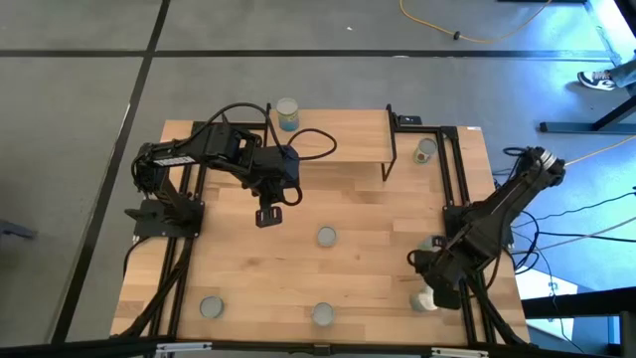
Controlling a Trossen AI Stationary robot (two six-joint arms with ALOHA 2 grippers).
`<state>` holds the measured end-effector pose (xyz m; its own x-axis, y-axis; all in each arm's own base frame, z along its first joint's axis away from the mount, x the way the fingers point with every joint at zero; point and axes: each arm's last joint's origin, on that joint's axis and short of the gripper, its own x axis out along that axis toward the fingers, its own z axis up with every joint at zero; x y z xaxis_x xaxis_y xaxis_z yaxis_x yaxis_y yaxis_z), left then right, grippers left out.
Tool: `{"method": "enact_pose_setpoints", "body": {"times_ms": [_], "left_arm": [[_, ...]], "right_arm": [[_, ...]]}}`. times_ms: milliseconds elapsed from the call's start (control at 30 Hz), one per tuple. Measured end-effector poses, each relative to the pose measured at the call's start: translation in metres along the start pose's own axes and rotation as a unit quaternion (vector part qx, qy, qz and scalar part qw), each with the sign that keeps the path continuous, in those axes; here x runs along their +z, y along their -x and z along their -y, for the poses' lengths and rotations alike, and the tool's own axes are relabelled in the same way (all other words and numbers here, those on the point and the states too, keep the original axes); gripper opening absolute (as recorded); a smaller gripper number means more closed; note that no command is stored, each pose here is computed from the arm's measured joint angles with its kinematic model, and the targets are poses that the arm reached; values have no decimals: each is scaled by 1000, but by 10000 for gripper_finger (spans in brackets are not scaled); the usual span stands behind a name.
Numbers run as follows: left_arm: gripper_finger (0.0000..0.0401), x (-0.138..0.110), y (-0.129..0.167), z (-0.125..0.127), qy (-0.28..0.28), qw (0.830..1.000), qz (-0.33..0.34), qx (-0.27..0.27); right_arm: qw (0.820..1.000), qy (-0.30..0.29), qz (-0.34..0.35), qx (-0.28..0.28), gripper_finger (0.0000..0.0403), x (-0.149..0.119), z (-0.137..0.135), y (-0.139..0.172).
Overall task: Pick and place cans onto a shelf
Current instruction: Put the canned cherries on the shelf
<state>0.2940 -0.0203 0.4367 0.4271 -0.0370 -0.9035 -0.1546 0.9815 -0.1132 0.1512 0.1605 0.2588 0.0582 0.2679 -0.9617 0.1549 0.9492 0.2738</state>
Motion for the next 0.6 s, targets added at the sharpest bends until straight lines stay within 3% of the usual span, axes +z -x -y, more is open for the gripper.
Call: {"method": "enact_pose_setpoints", "body": {"times_ms": [267,600], "left_arm": [[0,0,0,0,-11,1000,2,7],[0,0,0,-1,-23,1000,3,12]], "right_arm": [[998,12,61,31,1,14,-11,38],[999,3,42,15,59,12,-5,25]]}}
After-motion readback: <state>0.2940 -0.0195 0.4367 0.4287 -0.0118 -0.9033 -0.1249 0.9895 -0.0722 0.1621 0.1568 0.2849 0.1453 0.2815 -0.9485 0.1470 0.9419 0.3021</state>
